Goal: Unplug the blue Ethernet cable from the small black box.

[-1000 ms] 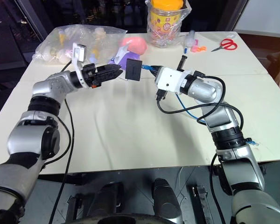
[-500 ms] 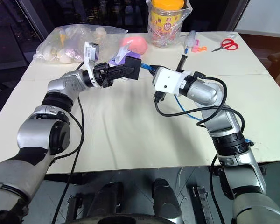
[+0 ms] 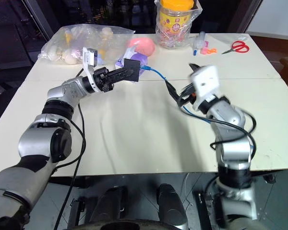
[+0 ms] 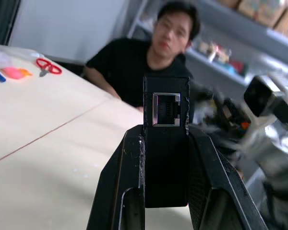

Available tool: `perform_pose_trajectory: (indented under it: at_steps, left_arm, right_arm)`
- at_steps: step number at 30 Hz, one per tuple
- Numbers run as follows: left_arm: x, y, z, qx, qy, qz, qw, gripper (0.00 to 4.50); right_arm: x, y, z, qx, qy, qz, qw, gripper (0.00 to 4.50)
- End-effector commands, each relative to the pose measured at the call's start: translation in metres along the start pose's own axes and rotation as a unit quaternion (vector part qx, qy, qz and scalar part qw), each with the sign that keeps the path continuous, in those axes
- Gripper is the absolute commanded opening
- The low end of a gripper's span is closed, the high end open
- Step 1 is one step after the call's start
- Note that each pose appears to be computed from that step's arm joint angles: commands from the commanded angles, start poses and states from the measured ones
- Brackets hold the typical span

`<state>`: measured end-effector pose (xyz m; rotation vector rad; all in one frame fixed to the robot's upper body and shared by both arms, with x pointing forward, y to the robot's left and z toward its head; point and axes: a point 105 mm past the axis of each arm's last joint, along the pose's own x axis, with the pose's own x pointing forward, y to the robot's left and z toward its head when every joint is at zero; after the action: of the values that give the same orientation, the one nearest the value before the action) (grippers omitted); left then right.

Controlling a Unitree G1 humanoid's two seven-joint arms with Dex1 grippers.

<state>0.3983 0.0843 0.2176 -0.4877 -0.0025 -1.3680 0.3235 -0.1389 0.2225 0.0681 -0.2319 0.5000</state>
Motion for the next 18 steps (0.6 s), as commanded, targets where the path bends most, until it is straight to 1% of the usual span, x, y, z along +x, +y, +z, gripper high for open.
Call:
perform_pose_trajectory:
  at_steps: [1, 3, 4, 7, 9, 12, 18]
  left_arm:
    - [0.013, -0.015, 0.021, 0.002, -0.047, -0.038, 0.998, 0.5]
    - [0.017, -0.021, 0.024, -0.023, -0.071, -0.054, 0.996, 0.5]
    - [0.019, -0.025, 0.025, -0.038, -0.083, -0.064, 0.994, 0.5]
    - [0.023, -0.035, 0.024, -0.06, -0.094, -0.086, 0.99, 0.5]
    - [0.023, -0.041, 0.019, -0.061, -0.085, -0.093, 0.99, 0.5]
    - [0.019, -0.053, 0.01, -0.073, -0.074, -0.107, 0.989, 0.5]
    - [0.015, -0.062, 0.0, -0.094, -0.071, -0.104, 0.988, 0.5]
  right_arm:
    - [-0.012, 0.05, 0.032, 0.187, -0.066, 0.103, 0.975, 4.47]
    - [-0.016, 0.064, 0.038, 0.266, -0.081, 0.138, 0.951, 4.47]
    - [-0.017, 0.066, 0.038, 0.289, -0.081, 0.142, 0.943, 4.47]
    - [-0.014, 0.068, 0.034, 0.324, -0.072, 0.139, 0.933, 4.47]
    - [-0.012, 0.066, 0.033, 0.333, -0.069, 0.13, 0.931, 4.47]
    - [0.0, 0.051, 0.024, 0.314, -0.061, 0.083, 0.944, 4.47]
    - [0.012, 0.052, 0.021, 0.315, -0.058, 0.103, 0.942, 4.47]
